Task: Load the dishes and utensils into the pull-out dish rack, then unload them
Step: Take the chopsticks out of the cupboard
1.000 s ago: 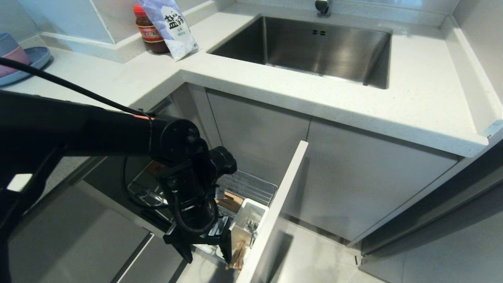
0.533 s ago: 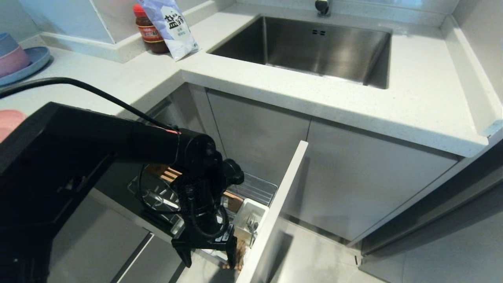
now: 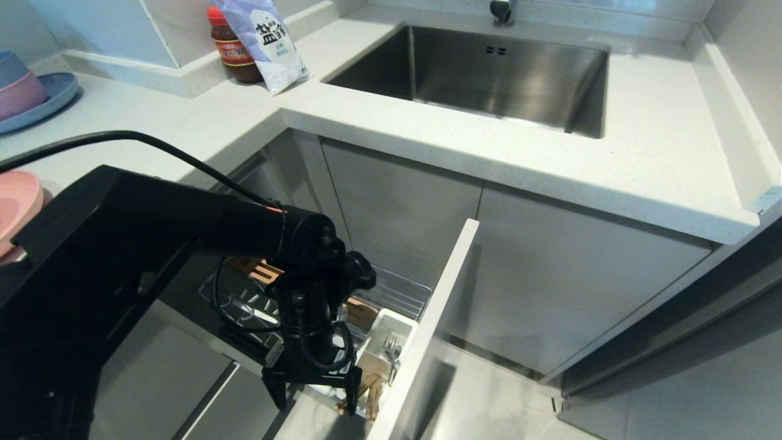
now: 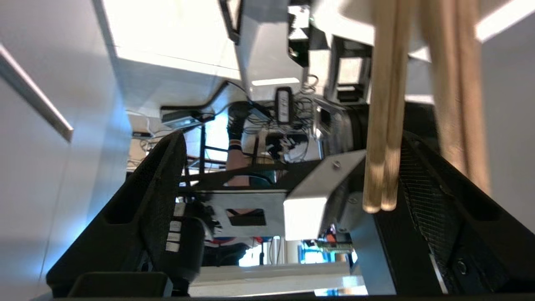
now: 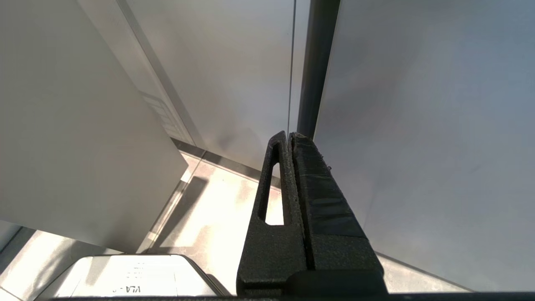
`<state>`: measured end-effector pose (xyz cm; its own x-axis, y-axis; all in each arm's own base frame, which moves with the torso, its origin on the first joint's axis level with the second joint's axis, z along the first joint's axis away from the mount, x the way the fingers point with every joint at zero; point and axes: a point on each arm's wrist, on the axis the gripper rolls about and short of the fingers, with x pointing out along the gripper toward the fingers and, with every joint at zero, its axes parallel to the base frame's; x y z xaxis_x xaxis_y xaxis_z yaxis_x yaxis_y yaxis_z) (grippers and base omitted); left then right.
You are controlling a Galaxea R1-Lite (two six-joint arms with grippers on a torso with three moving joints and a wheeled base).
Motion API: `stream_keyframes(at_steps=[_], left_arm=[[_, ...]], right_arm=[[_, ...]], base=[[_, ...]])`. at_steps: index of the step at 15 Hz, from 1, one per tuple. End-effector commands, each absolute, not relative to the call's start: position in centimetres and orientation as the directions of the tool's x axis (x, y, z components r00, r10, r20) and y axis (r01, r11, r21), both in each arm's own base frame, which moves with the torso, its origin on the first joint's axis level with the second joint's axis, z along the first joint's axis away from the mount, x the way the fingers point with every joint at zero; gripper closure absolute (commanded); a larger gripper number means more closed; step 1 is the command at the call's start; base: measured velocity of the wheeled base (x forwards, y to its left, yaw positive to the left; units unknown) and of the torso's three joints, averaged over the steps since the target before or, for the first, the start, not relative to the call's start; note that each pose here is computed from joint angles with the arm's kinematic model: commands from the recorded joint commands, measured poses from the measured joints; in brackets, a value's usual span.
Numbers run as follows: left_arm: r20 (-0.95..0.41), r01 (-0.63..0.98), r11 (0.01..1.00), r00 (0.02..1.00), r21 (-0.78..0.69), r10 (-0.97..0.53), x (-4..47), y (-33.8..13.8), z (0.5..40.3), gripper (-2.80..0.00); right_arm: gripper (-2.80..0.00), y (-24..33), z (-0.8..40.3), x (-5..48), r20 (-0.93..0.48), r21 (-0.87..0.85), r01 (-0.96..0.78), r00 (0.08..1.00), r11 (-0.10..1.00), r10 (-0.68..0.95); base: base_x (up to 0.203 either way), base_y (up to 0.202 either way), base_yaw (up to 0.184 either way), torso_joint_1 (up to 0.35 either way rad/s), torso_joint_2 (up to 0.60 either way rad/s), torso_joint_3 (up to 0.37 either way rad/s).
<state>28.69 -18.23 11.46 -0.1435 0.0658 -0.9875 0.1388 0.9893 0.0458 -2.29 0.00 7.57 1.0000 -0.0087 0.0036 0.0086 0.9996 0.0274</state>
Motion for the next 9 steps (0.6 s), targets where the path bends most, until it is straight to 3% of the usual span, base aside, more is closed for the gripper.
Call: stream_keyframes(at_steps=[1,9], left_arm=[[-0.987,0.123,0.991,-0.144,0.058,0.075,28.9,-17.7,11.5,-2.8],[-0.974,0.13,0.989,-0.204,0.076,0.101,29.7,-18.2,9.2,-2.8]], right_arm=[[0.0,0.0,7.5,-2.3,0.005,0.028,0.008,1.0,1.0,-0.008],[0.0,0.0,7.5,-2.3,0.005,0.028,0.008,1.0,1.0,-0.008]], base=[[0.0,0.0,0.0,0.0,0.0,0.0],[0.0,0.0,0.0,0.0,0.0,0.0]])
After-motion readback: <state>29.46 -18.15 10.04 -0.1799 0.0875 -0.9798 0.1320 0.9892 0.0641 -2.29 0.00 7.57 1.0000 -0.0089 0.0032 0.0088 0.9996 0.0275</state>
